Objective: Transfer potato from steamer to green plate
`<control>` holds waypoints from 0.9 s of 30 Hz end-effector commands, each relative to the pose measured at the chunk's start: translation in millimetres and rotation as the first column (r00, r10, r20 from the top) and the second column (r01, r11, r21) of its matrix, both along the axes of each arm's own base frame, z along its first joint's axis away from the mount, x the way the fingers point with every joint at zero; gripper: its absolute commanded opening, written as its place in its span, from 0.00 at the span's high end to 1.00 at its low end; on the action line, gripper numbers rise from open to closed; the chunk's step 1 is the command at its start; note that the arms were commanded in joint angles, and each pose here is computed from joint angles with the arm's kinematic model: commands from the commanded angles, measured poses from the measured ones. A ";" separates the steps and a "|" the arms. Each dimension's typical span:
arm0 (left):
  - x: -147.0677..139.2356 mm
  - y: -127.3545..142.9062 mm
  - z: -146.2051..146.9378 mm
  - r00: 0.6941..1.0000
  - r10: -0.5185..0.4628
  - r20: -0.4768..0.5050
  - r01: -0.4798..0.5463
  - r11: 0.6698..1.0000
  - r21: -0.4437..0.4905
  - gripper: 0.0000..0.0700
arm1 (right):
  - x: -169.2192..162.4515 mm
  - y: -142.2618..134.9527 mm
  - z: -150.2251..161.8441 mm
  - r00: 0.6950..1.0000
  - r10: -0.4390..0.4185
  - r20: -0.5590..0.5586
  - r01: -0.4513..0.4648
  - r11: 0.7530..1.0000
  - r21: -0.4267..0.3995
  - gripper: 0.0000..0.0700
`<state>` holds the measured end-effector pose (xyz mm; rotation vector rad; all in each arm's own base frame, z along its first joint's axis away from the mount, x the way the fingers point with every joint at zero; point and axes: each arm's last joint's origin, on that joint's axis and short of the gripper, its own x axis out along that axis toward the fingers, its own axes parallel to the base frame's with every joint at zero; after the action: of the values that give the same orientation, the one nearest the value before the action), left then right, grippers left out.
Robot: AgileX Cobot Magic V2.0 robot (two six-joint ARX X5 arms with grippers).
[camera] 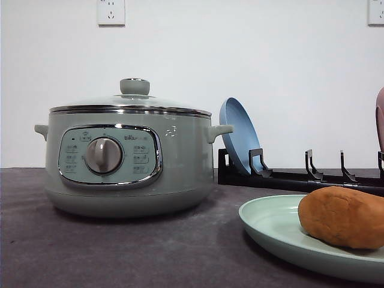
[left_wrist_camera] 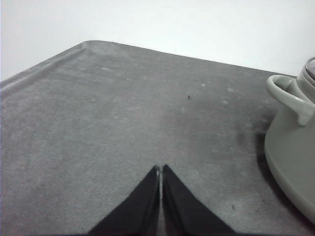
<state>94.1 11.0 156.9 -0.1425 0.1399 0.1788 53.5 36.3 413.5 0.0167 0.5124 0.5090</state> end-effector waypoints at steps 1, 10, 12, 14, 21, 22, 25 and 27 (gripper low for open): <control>0.9 0.1 -7.7 1.000 0.000 -0.028 -0.001 1.000 -0.006 1.00 | -1.5 -0.5 4.6 1.000 0.009 0.019 -0.009 1.000 0.008 0.97; 0.9 0.0 -7.7 1.000 0.000 -0.027 0.000 1.000 -0.006 1.00 | -1.4 -0.3 4.3 1.000 0.011 0.018 -0.011 1.000 0.008 0.97; 0.9 0.0 -7.7 1.000 0.000 -0.027 0.000 1.000 -0.006 1.00 | -0.1 -0.6 3.4 1.000 -0.013 0.023 0.013 1.000 0.002 0.97; 0.9 0.0 -7.7 1.000 0.000 -0.027 0.000 1.000 -0.006 1.00 | 5.0 -0.7 -0.4 0.997 -0.063 0.035 0.063 0.998 0.002 0.97; 0.9 0.0 -7.7 1.000 0.000 -0.027 0.000 1.000 -0.006 1.00 | 38.1 -11.2 -60.5 0.925 -0.239 0.296 0.176 0.958 0.226 0.97; 0.9 0.0 -7.7 1.000 0.000 -0.027 0.000 1.000 -0.006 1.00 | 39.7 -15.0 -73.6 0.904 -0.276 0.327 0.203 0.949 0.242 0.97; 0.9 0.0 -7.7 1.000 0.000 -0.027 0.000 1.000 -0.006 1.00 | 39.2 -26.2 -117.4 0.843 -0.378 0.384 0.301 0.921 0.246 0.97; 0.9 0.0 -7.7 1.000 0.000 -0.027 0.000 1.000 -0.006 1.00 | 37.0 -31.4 -145.0 0.822 -0.416 0.389 0.352 0.908 0.226 0.97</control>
<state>94.2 11.0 156.9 -0.1455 0.1403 0.1794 89.3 6.0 280.7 0.1699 0.0186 0.1471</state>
